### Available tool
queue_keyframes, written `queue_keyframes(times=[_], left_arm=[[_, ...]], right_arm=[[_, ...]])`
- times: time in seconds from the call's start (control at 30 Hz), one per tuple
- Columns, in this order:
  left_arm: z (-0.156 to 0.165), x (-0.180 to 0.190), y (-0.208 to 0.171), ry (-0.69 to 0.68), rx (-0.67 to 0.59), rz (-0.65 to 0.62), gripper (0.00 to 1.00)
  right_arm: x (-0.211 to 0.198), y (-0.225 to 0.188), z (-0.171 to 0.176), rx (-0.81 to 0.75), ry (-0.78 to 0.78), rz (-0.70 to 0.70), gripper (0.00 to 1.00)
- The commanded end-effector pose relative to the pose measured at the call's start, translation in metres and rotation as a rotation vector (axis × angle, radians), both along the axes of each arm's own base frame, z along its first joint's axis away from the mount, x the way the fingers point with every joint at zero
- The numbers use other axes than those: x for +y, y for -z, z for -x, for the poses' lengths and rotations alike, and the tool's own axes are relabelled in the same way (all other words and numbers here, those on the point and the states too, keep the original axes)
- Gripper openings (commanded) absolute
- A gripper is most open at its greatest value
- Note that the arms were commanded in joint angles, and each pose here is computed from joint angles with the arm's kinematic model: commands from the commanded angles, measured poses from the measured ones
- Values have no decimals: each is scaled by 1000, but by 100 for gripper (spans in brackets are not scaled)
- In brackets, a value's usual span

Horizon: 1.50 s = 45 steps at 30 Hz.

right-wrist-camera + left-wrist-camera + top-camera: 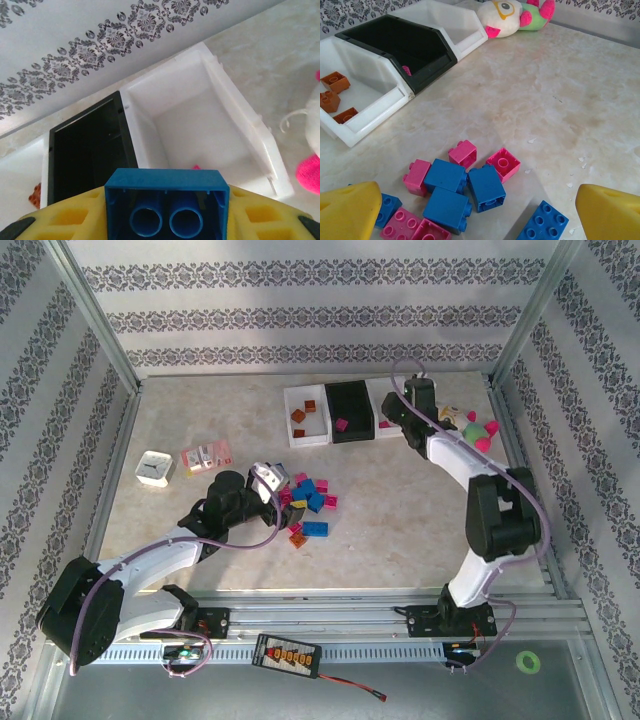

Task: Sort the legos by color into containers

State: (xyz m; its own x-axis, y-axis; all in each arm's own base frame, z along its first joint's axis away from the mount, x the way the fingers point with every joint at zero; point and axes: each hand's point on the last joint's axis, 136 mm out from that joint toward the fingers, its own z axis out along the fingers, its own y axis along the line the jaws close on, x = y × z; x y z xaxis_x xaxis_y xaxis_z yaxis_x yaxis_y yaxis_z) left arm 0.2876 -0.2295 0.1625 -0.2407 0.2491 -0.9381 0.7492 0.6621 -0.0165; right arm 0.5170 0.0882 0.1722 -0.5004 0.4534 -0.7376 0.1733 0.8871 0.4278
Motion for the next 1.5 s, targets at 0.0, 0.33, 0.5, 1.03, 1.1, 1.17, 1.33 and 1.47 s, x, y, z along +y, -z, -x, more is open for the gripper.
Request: queue_keyframes(times=[0.0,0.33,0.5,1.03,1.1,1.17,1.33,1.47], left_arm=[[4,-3,-12,11,-33,40,99],[9,15,-4,-45,-71,-16,99],[12,22,-3,-64,-96,-43,99],[12,16,-5,-21,-149,-47,99],[10,16,-5,-25,-152,-47,99],[9,16,-6,-28,-151,-40,99],[7,15,-5,-34,-141,-26,99],[7,14,-5,-33,-140,-24,99]], right_arm=[[7,-7,-22,-34,-15,-30,40],[28,22,-37,15,-125,-51,40],[21,26,-37,24,-115,-40,40],[0,60,-55,94,-54,-90,44],[-1,64,-61,102,-48,-101,46],[-2,65,-66,106,-42,-112,47],[-7,60,-79,109,-36,-120,48],[-8,62,-92,126,-43,-130,50]])
